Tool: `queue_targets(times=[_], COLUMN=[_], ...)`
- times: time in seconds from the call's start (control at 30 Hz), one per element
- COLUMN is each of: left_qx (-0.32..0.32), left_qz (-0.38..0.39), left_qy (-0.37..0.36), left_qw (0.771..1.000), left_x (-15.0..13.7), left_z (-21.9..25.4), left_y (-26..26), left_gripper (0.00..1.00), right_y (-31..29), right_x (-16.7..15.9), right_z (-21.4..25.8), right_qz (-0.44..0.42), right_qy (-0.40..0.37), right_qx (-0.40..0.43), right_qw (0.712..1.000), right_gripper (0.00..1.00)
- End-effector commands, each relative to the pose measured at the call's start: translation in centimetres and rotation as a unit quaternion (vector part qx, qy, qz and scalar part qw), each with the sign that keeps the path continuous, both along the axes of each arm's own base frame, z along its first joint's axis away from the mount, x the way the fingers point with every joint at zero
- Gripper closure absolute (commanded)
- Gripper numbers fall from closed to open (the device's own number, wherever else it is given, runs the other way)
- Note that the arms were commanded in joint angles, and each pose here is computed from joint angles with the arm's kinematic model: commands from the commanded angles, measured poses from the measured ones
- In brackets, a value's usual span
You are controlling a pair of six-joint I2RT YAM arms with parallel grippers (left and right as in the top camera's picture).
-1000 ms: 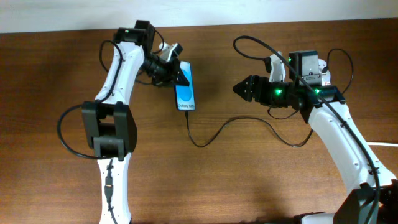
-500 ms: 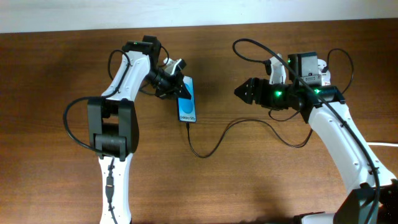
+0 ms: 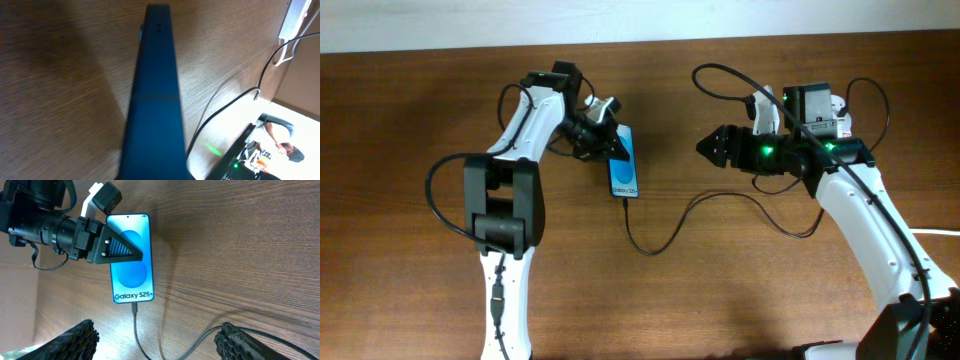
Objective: Plug charger to phone and switch on socket
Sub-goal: 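Lower the phone flat onto the table with the left gripper, then release the phone and raise the left gripper away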
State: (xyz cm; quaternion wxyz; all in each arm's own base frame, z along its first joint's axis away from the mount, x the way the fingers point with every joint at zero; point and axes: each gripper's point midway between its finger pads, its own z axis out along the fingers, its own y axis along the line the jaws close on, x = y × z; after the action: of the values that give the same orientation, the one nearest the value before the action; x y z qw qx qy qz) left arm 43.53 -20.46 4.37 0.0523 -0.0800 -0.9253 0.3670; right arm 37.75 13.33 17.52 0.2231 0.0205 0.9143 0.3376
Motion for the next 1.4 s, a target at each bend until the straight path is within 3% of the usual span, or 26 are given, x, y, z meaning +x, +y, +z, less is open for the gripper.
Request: queue_targets(times=[0.0,0.27,0.47,0.7,0.87,1.27,1.37], left_qx=[-0.009,0.014,0.056,0.070,0.095,0.250,0.271], left_qz=[-0.011,-0.011,-0.014,-0.015,-0.006,0.029,0.051], left_qy=[0.000,0.032,0.021,0.018,0.005,-0.002,-0.022], left_qw=[1.000,0.999,0.998,0.997,0.995,0.968,0.961], left_x=[-0.4,-1.0,-0.8,-0.7,0.3,1.3,2.8], left_z=[-0.3,-3.5,-4.5,-4.7,-4.2,-3.7,-1.1], left_y=[-1.6,-1.0,0.1,0.5,1.1,5.8,8.2], left_gripper=[1.00,1.00,0.82,0.75,0.59,0.56,0.59], right_y=[-0.2,-0.2,-0.2,-0.2,-0.2,-0.2,-0.2], right_x=[0.4,0.3,0.3,0.3,0.4,0.4,0.2], right_z=[0.4,0.3,0.3,0.3,0.3,0.4,0.2], right_qz=[0.001,0.003,0.003,0.002,0.002,0.002,0.002], right_qy=[-0.010,-0.010,-0.011,-0.011,-0.011,-0.013,-0.008], right_qx=[-0.005,-0.007,-0.007,-0.008,-0.008,-0.008,-0.009], right_qw=[1.000,1.000,1.000,1.000,1.000,1.000,1.000], right_gripper=[0.20,0.20,0.18,0.15,0.14,0.14,0.14])
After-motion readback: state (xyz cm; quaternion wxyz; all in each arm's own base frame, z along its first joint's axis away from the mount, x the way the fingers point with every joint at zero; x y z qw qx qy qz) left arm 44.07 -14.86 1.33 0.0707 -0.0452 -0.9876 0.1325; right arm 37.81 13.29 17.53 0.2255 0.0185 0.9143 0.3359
